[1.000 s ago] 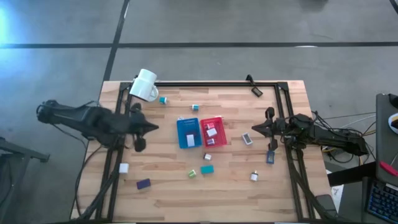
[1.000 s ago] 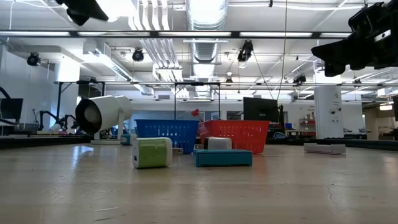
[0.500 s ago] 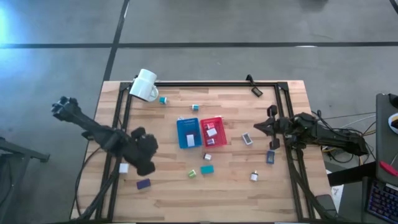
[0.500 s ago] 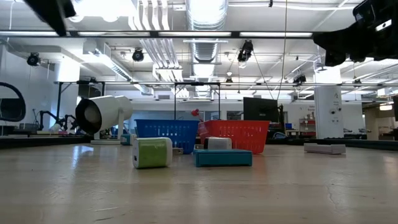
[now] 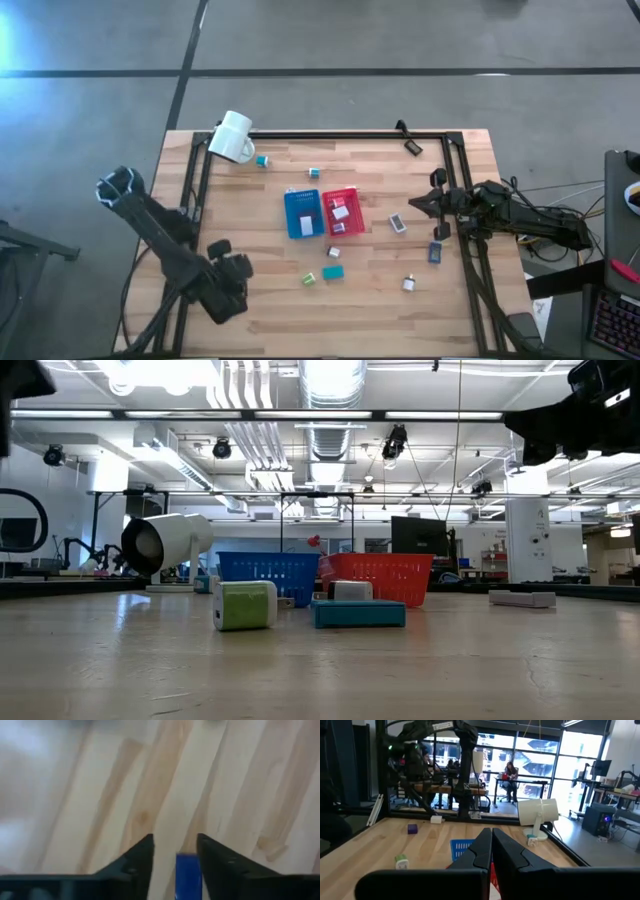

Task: Pick & Place Office items
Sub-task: Put the purple digital clock into the blue bin

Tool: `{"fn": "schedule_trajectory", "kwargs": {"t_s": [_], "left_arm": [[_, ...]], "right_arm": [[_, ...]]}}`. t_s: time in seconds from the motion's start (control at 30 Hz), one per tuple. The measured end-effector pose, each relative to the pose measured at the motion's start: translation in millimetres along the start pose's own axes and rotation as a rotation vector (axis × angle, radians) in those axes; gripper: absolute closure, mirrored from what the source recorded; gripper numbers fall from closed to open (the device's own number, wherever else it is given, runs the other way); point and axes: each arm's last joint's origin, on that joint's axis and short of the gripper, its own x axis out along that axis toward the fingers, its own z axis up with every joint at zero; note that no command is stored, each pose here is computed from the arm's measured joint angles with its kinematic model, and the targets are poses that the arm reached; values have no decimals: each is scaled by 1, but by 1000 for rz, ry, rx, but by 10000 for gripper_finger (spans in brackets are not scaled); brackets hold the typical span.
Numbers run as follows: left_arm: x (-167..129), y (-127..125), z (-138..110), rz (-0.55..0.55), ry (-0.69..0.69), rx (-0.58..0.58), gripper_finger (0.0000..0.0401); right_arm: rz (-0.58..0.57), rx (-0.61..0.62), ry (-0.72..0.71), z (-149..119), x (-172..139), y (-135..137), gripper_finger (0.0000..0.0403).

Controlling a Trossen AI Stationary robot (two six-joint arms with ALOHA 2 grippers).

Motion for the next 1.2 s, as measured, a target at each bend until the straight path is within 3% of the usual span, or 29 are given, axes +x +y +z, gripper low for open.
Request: {"fn": "schedule_trajectory", "kwargs": {"t_s": [0.2,0.4,0.7,0.9,1.2], "left_arm": [[23,-13,-5,50,117,-25,143],[33,-25,-13,-21,137,-12,87],[55,-17,-46,-124,138,-73,77],[70,-5,-60,-55,178,-65,79],[85,-3,-67,-122,196,-66,80]], "right_arm": [[1,6,2,0,0,0,394],[2,7,9,-1,1,0,394],[2,11,17,-2,1,0,394],[2,12,22,-2,2,0,394],[2,12,27,-3,2,0,394]]}}
